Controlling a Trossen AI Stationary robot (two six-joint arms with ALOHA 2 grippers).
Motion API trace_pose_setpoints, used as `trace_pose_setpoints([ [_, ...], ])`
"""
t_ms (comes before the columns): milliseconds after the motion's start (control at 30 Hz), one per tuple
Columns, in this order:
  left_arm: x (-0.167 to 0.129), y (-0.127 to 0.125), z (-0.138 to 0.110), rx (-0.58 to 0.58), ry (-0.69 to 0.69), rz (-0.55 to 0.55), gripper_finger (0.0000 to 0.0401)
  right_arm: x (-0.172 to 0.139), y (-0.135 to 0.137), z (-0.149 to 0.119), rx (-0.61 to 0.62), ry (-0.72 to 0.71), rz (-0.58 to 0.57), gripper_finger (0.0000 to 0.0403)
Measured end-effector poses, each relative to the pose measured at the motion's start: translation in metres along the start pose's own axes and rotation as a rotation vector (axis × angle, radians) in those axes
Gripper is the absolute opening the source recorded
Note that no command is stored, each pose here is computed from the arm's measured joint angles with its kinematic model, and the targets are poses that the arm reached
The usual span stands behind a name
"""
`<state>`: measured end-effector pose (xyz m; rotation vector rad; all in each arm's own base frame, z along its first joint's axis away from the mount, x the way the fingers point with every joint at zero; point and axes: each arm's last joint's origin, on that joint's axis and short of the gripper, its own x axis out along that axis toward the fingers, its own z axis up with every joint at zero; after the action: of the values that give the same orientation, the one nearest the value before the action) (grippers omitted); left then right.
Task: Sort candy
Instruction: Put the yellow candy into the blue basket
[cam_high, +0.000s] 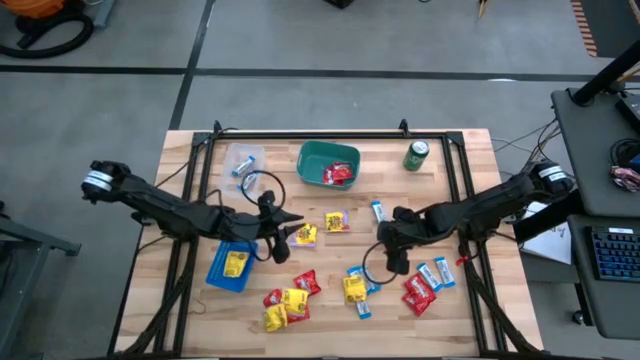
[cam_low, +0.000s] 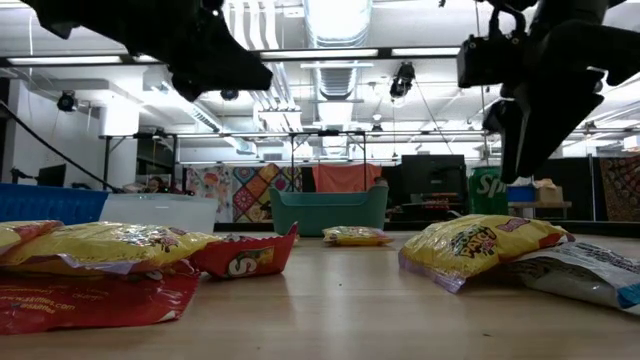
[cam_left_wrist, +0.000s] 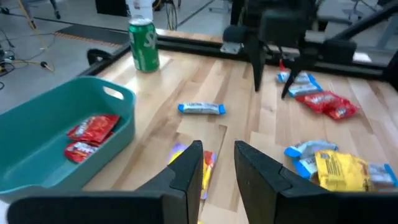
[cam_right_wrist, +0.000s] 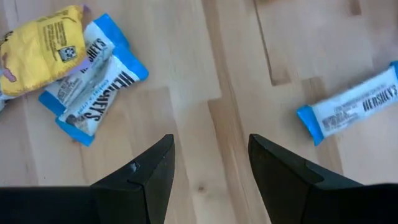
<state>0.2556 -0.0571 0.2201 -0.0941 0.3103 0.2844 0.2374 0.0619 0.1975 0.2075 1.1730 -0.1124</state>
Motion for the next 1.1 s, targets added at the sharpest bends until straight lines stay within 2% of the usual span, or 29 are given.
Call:
trace_pose_setpoints([
  [200,0.016,-0.005,-0.019,0.041,0.079,0.004,0.0076,-0.007,-0.005,-0.007,0.030,-0.041,-0.029,0.0196],
  [400,0.028,-0.014,-0.024,0.064,0.150,-0.062,0.0080,-0.014,-0.006,-0.007,0.040,-0.101,-0.006,0.0196],
  [667,0.047,-0.022,-0.034,0.137,0.288,-0.028,0.0136,-0.015,-0.005,-0.005,0.039,-0.126,0.007,0.0196],
  [867,0.061,-0.026,-0.053,0.218,0.420,0.006,0.0181,-0.015,-0.004,-0.004,0.030,-0.136,0.012,0.0196],
  [1100,0.070,-0.023,-0.075,0.259,0.526,0.042,0.0198,-0.015,-0.004,-0.004,0.024,-0.141,0.013,0.0196],
])
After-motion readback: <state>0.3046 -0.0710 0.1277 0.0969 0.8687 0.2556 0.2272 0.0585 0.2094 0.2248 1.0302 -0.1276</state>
